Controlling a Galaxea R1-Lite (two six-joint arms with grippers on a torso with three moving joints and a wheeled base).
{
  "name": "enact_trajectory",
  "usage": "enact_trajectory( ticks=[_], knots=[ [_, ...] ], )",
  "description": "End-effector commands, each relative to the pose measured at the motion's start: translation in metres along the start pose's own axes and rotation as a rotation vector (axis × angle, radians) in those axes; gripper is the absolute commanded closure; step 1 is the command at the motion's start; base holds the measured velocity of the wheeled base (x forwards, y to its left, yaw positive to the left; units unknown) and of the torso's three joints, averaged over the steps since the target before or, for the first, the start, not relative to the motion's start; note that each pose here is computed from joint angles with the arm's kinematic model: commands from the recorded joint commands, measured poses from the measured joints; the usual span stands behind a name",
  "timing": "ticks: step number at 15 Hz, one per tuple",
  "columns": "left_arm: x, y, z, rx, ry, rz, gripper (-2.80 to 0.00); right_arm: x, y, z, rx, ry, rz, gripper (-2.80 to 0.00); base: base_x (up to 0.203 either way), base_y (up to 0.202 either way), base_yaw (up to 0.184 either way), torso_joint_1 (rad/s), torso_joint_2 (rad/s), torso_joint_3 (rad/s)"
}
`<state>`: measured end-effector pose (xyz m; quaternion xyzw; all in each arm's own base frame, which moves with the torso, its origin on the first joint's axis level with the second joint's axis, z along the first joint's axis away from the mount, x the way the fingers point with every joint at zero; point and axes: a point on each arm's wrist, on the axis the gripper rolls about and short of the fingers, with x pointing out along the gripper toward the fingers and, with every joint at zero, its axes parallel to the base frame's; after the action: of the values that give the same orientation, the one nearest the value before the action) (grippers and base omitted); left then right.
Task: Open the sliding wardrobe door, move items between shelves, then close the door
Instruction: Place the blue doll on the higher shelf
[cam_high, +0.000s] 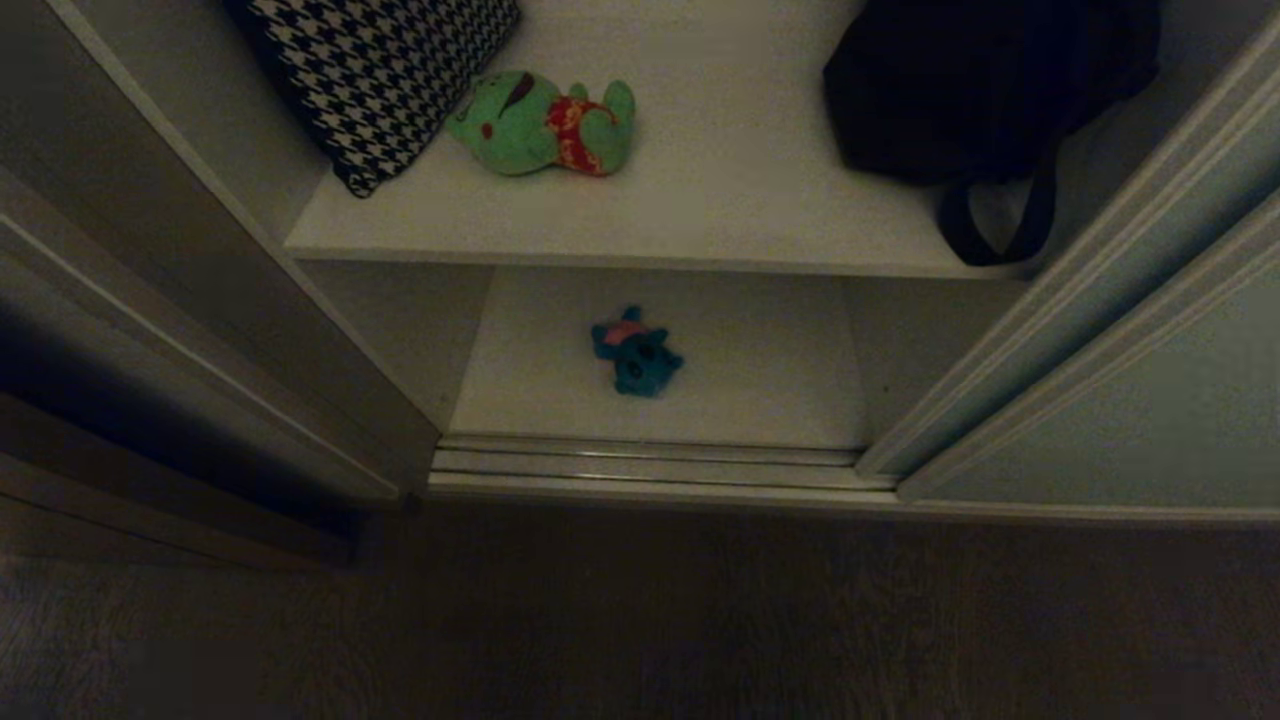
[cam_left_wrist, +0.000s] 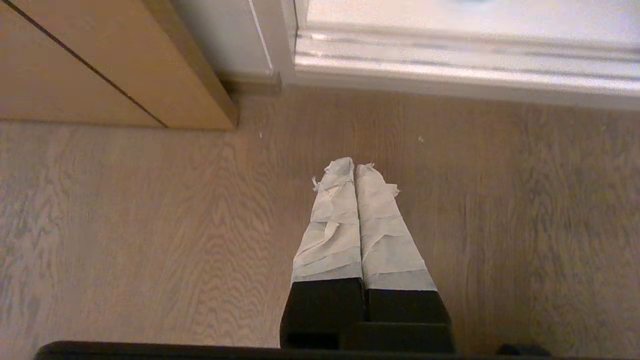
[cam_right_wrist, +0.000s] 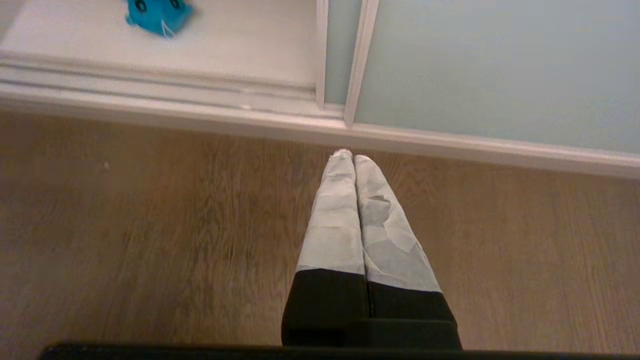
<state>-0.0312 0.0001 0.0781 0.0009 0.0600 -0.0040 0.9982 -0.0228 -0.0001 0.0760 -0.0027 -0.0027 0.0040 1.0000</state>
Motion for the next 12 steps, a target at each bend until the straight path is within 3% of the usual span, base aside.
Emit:
enact_trajectory(
  ticks=[1,12],
  knots=[
    [0.0002,0.0000,0.0000,0.000,0.004,0.000,0.00,-0.0002,0.0000,0.0000,-0.001,-0.004,0.001,0.00,0.000,0.000,0.000,0.007,0.01,-0.194],
    [0.0000,0.0000,0.0002,0.000,0.004,0.000,0.00,-0.0002,0.0000,0.0000,-0.001,-0.004,0.001,0.00,0.000,0.000,0.000,0.003,0.00,-0.197]
  ],
)
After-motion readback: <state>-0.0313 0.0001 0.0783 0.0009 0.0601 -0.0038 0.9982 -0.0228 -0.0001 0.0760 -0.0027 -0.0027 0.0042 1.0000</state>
